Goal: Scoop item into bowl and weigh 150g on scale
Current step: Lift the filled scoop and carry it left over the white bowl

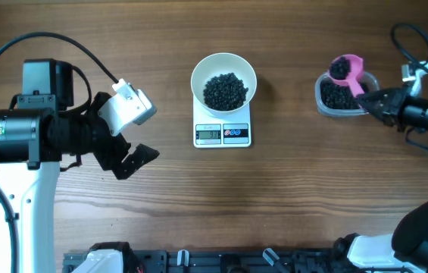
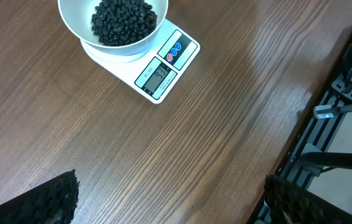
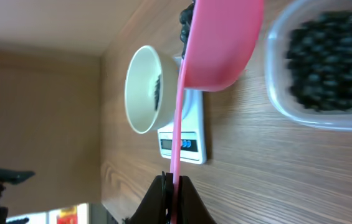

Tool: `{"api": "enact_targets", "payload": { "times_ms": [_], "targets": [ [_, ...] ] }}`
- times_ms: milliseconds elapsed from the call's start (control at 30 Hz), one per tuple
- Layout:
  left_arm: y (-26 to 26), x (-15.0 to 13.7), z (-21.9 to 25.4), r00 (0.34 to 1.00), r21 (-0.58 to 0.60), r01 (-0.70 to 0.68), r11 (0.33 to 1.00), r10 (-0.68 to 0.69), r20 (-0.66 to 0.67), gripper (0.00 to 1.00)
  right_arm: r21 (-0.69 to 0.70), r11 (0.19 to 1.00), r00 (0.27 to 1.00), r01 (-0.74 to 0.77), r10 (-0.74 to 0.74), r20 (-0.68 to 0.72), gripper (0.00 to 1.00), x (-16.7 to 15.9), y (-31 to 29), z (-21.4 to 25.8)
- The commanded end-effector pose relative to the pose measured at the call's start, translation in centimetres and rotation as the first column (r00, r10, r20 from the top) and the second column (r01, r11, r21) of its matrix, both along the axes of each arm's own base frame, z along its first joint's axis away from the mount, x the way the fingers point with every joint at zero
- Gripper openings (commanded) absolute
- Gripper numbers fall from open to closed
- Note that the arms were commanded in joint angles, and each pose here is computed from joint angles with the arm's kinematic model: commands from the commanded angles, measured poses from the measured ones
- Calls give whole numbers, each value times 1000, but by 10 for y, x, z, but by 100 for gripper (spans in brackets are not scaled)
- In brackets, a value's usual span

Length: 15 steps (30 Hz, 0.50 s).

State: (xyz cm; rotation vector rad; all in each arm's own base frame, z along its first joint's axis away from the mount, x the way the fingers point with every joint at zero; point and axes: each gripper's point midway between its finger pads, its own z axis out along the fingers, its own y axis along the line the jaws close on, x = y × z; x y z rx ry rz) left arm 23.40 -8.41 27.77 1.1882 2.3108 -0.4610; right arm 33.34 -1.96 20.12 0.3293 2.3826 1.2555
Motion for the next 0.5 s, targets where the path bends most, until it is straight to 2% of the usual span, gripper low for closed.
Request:
{"api": "enact_targets", "payload": {
  "times_ms": [0, 300, 467],
  "targets": [
    [0, 0, 7, 1000, -4, 5, 1000, -5, 28, 100, 55, 996, 996, -72, 69, 59, 4, -1, 34, 22],
    [0, 0, 7, 1000, -4, 5, 1000, -5, 28, 100, 63, 969, 966, -238, 229, 116, 4, 11, 102, 33],
    [0, 0, 7, 1000, -4, 5, 1000, -5, 28, 100, -19, 953, 945, -303, 303, 125, 4, 16, 136, 26]
  ]
}}
